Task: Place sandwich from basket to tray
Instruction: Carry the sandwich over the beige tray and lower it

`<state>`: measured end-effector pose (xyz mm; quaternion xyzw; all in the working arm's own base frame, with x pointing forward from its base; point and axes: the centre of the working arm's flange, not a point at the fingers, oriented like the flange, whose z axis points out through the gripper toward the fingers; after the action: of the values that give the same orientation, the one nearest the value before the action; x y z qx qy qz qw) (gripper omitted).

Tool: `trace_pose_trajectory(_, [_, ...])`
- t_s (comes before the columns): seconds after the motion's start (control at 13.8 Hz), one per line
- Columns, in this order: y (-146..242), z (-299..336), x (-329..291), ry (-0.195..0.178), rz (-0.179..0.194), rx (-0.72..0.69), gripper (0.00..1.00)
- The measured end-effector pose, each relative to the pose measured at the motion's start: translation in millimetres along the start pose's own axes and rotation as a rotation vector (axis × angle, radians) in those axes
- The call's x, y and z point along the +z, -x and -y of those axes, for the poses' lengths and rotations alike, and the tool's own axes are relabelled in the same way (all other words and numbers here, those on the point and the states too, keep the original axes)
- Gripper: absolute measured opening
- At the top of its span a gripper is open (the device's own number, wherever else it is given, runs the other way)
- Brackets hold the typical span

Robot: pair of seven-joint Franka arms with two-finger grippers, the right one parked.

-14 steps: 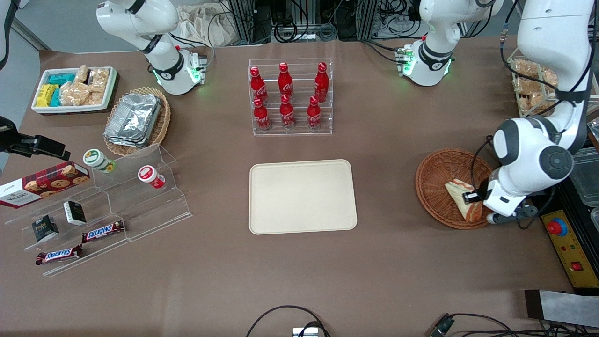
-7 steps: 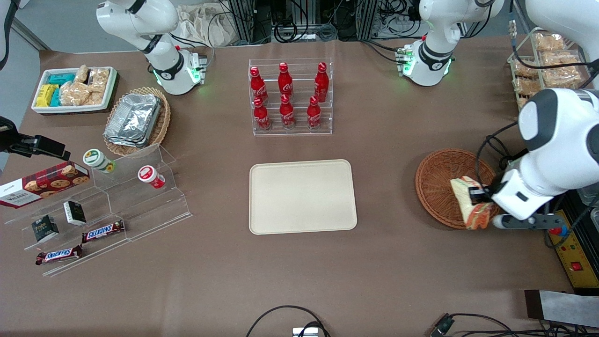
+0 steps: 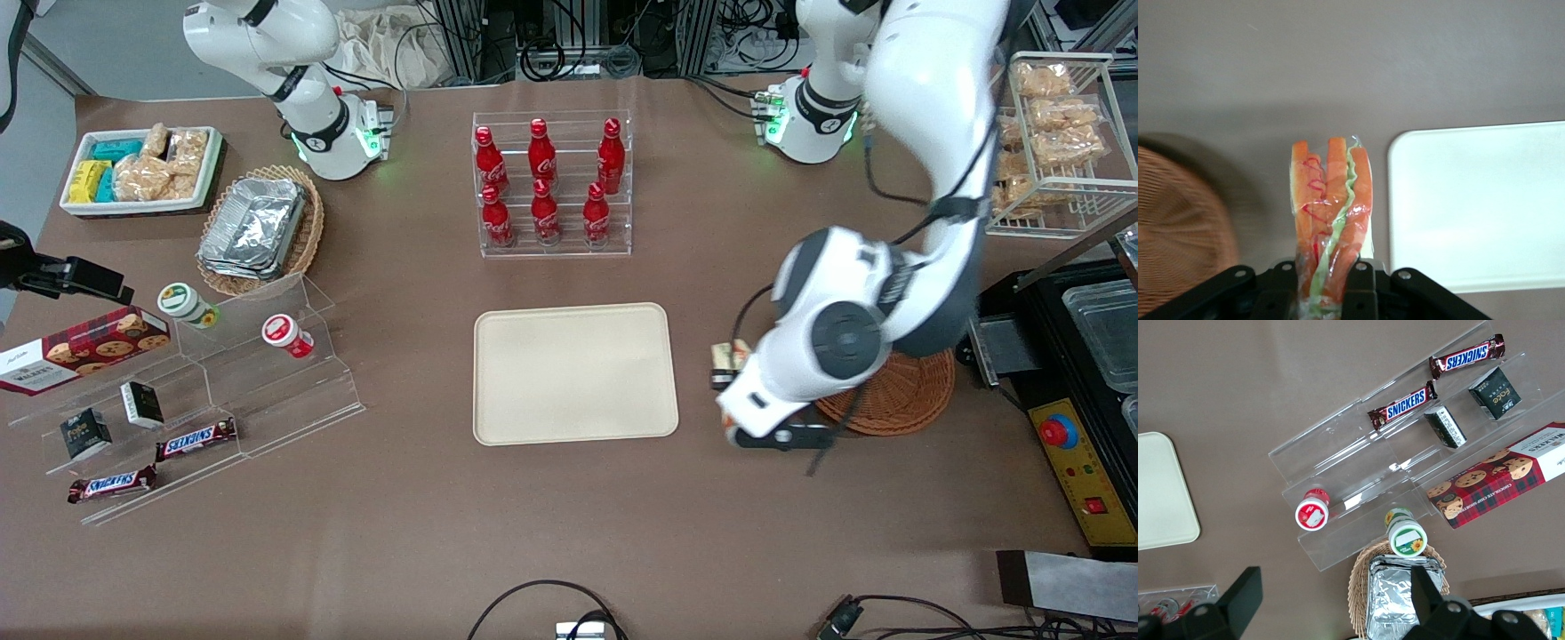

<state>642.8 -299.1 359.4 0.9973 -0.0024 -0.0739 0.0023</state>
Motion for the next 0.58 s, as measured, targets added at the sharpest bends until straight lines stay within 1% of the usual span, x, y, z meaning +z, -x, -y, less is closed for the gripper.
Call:
trace_pose_trajectory(0.14, [9.7,-45.7,43.4,-0.011,0.019,-0.066,0.20])
trace_pose_trajectory(0.29, [29.5,-82.2,79.1,-0.046,0.058,-0.105,0.20])
trace_pose_trajectory(0.43, [46.2,-99.7,105.3,-0.077,0.087,-0.114,0.20])
trace_pose_trajectory(0.51, [47.7,-100.8,111.5,-0.076,0.086,-0.115,0.20])
trace_pose_trajectory(0.58, [46.2,-100.5,114.3,-0.067,0.073,-0.116,0.20])
